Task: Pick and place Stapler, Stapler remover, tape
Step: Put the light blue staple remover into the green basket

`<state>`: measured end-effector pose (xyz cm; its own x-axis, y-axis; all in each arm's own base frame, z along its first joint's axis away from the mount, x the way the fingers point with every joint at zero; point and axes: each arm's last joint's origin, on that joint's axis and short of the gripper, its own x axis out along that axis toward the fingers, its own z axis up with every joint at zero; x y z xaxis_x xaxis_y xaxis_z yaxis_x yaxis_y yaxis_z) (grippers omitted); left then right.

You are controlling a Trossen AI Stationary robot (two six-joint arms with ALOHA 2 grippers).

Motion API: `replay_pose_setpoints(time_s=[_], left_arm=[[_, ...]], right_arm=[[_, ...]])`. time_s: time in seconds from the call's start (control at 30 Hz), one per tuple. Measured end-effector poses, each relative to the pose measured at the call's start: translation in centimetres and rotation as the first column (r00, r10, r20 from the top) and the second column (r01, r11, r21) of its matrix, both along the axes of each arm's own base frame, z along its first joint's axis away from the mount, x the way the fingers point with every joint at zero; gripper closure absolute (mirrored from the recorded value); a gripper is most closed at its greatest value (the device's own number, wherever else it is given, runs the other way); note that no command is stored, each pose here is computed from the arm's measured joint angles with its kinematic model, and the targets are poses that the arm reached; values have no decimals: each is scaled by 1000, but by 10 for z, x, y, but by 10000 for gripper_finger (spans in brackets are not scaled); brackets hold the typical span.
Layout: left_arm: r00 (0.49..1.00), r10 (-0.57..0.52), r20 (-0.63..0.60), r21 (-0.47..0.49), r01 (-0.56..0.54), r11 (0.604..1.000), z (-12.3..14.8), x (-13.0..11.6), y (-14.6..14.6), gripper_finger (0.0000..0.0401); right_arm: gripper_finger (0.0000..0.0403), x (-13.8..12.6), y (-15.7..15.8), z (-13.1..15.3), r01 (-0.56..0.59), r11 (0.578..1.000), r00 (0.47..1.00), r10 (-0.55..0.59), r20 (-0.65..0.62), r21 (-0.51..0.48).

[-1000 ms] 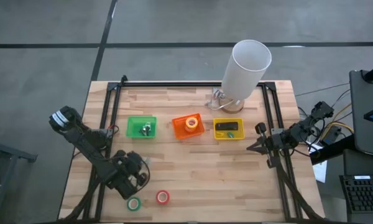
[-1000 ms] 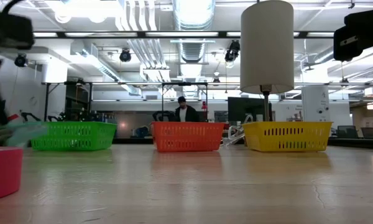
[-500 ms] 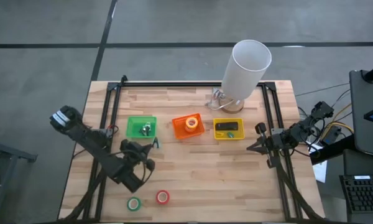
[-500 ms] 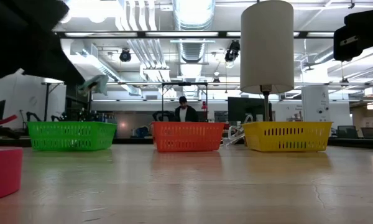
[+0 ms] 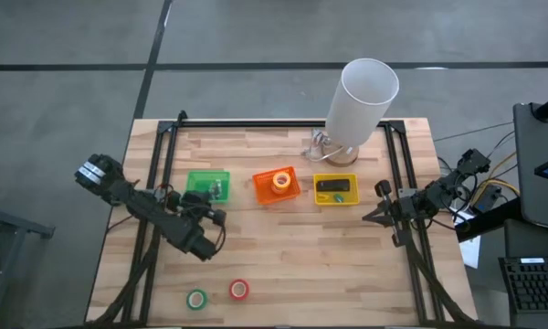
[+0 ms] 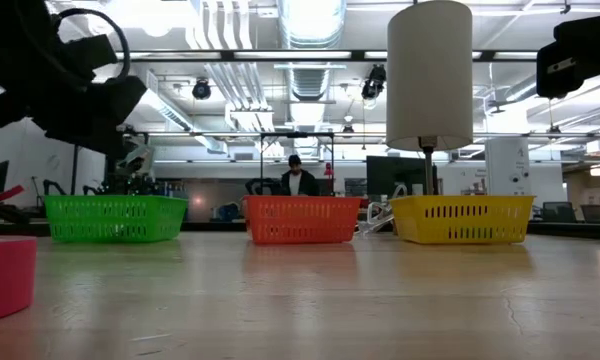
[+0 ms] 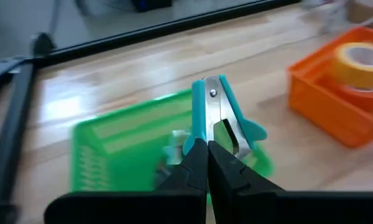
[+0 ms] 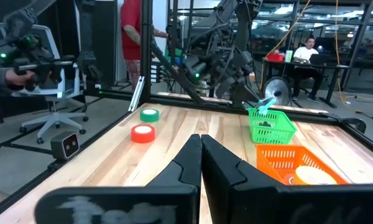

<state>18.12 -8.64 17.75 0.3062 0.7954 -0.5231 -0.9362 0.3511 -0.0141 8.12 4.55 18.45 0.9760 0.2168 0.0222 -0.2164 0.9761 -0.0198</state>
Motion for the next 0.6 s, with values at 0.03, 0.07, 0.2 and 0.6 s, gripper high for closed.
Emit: replay_pose_setpoints(time_s=[0.03,0.07,0.2,0.6], left_arm=[[1000,15,-15,0,-15,1000,0,-2,1,399],[999,26,-33,4,-26,1000,1,-4,3,399],[990,72,-120,-3,-73,997,-1,-10,9,399],[983,138,-123,-60,-146,987,-22,-18,18,398]], right_arm=[[394,0,0,0,0,1000,1000,0,0,1],[394,0,0,0,0,1000,1000,0,0,0],[394,0,0,0,-1,1000,1000,1,1,-3],[394,0,0,0,0,1000,1000,0,0,0]])
